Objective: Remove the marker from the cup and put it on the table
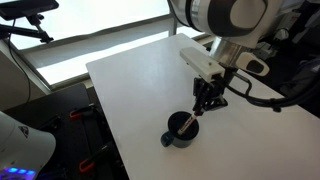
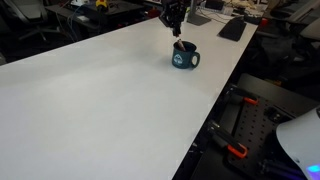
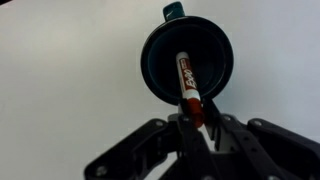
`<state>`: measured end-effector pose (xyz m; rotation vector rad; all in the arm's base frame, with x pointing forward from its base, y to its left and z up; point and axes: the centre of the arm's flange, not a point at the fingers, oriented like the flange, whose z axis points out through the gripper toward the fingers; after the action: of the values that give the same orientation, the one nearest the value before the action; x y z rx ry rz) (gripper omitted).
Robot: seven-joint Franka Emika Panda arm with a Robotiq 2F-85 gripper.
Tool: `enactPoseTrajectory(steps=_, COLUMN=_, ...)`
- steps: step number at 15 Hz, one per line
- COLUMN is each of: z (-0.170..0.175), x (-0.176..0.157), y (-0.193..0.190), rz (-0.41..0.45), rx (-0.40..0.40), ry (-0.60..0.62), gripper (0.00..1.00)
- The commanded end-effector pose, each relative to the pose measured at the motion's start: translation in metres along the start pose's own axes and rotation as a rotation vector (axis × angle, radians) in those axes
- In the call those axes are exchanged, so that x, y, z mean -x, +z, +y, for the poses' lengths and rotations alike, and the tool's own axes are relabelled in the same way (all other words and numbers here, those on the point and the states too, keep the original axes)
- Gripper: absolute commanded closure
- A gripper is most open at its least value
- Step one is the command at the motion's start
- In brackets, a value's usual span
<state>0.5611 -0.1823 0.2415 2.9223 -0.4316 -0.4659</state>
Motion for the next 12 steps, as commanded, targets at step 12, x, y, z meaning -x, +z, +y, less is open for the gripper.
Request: enactPoseTrajectory(steps=12, z=-0.041, x=0.091, y=-0.062, rz=0.078, rx=-0.026, ry=-0.286, gripper=0.95)
